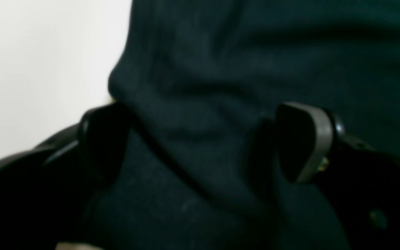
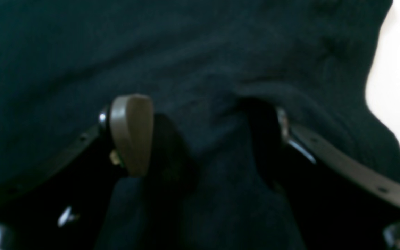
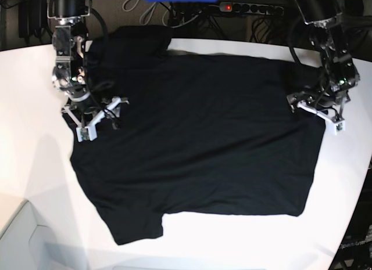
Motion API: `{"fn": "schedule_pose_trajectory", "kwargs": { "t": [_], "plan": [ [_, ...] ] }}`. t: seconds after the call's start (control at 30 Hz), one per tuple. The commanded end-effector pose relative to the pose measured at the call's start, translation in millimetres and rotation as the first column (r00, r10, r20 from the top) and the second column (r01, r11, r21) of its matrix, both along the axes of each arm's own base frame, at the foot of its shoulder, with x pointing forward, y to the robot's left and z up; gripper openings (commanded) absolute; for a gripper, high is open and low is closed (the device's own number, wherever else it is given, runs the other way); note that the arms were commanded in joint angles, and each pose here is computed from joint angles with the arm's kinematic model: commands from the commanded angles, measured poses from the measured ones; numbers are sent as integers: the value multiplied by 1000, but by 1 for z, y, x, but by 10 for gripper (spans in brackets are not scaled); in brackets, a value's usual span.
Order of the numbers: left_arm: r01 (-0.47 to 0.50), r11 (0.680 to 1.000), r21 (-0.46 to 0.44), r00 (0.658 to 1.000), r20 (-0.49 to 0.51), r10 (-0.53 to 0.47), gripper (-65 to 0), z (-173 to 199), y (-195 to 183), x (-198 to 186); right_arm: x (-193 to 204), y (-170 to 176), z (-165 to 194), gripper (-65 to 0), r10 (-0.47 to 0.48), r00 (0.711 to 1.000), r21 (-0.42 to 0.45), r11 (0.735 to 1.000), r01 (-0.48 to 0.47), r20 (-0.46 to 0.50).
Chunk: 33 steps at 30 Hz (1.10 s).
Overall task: Layout the t-shirt on the table in an organized manner, then fold the t-shirt properly
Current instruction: 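Grasp the shirt with both grippers and pull it to straighten, then move both grippers to the shirt's collar-side corners and pinch them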
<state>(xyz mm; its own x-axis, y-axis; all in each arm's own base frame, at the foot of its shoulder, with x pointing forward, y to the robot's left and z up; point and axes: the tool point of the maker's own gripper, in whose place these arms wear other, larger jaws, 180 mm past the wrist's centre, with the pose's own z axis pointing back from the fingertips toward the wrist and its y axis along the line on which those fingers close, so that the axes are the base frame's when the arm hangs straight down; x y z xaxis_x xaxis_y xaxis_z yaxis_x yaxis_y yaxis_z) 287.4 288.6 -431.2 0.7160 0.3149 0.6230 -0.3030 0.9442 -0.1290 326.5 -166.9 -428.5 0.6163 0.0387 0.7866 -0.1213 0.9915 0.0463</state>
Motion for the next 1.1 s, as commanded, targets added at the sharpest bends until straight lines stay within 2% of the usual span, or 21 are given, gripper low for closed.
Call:
{"fn": "schedule_pose_trajectory", "kwargs": {
  "t": [0.0,0.17,0.4,0.47,0.67,0.87,1.07],
  "plan": [
    [-4,1000,-21,999,-38,3,0,-10,0,-5,0,-4,-5,-228,-5,1000,-7,1000,5,-26],
    [-32,998,-53,998,-60,28,0,-27,1,-1,6,-6,-10,-228,-12,1000,1,1000,12,-7],
    [-26,999,-42,1000,-16,25,0,-13,3,7,22,-7,-1,-228,-19,1000,4,1000,18,21],
    [-13,999,-29,1000,15,13,0,-2,2,11,26,-12,11,-228,-14,998,-13,1000,14,53],
    [20,1000,-10,1000,6,-20,0,17,-7,-1,28,-9,62,-227,24,982,-48,999,-15,185],
    [-57,998,17,998,41,56,0,47,14,-21,-9,8,93,-227,68,967,-63,997,-54,247],
    [-118,991,58,993,12,117,0,53,39,-51,-69,23,86,-227,48,982,-21,999,-45,185]
  ]
}}
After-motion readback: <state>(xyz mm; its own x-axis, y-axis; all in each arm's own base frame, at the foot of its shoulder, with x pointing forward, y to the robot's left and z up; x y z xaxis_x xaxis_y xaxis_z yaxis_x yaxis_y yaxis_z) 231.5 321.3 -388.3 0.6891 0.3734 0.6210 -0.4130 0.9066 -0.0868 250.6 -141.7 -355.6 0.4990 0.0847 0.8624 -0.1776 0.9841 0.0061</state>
